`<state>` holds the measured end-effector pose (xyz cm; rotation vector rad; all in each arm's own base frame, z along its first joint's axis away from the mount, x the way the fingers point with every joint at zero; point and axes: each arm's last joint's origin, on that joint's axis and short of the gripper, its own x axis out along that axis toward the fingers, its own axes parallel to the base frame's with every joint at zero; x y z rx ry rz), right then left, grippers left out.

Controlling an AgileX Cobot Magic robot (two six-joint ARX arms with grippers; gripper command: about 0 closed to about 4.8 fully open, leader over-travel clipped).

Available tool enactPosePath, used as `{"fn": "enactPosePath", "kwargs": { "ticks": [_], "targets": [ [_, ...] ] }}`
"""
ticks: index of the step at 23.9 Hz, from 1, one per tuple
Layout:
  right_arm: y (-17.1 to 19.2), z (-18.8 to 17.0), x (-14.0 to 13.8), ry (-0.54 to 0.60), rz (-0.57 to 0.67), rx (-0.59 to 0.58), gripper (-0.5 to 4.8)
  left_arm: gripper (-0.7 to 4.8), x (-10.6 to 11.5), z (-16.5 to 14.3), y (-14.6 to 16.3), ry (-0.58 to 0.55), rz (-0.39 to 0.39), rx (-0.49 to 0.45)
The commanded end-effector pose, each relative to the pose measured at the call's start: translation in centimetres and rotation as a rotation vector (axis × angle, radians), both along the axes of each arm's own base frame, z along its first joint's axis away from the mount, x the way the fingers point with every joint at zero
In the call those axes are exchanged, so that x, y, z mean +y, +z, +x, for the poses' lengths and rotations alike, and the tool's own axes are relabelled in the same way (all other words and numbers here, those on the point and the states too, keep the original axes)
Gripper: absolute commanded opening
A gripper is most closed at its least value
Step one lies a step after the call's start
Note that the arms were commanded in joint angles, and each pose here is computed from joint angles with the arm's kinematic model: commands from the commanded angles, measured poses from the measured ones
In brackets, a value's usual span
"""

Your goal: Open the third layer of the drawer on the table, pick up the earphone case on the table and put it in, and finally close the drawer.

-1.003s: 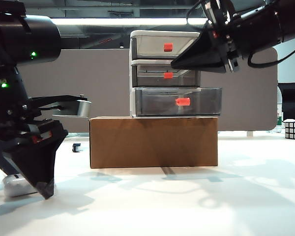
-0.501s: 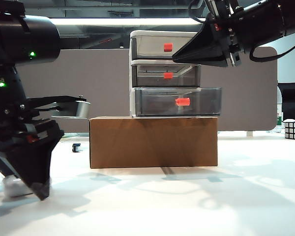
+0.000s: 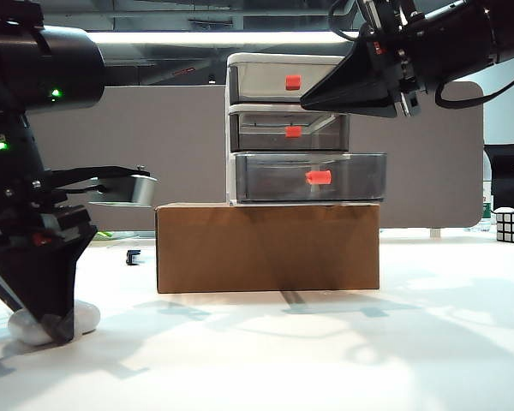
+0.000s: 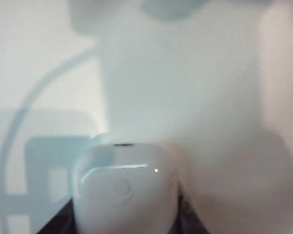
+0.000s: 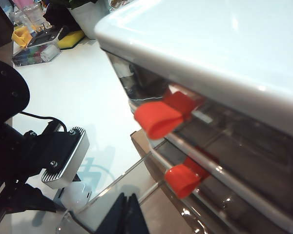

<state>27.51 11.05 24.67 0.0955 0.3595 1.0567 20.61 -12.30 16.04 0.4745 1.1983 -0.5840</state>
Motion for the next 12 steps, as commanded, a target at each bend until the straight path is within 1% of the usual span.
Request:
{"fn": "enactPosePath", "kwargs": {
  "ticks": [1,6,9,12],
  "targets": [
    [0.42,0.02,0.03,0.006,0.008,-0.020,-0.05,2.08,0.36,-0.46,-1.14,-0.009,0.047,0.053],
    [0.41,0.01,0.03,0.006,0.008,-0.019,-0.05,2.00,0.27,-0.31,-1.11,-0.010,0.037,0.038],
    [0.39,0.01,0.03,0.006,0.007,-0.016,-0.05,1.36,0.25,-0.31,-1.11,-0.010,0.036,0.038],
    [0.38,0.00,0.03,0.006,0.007,-0.016,-0.05,1.19,0.17,-0.30,-1.06,-0.017,0.014,0.043]
  ]
}}
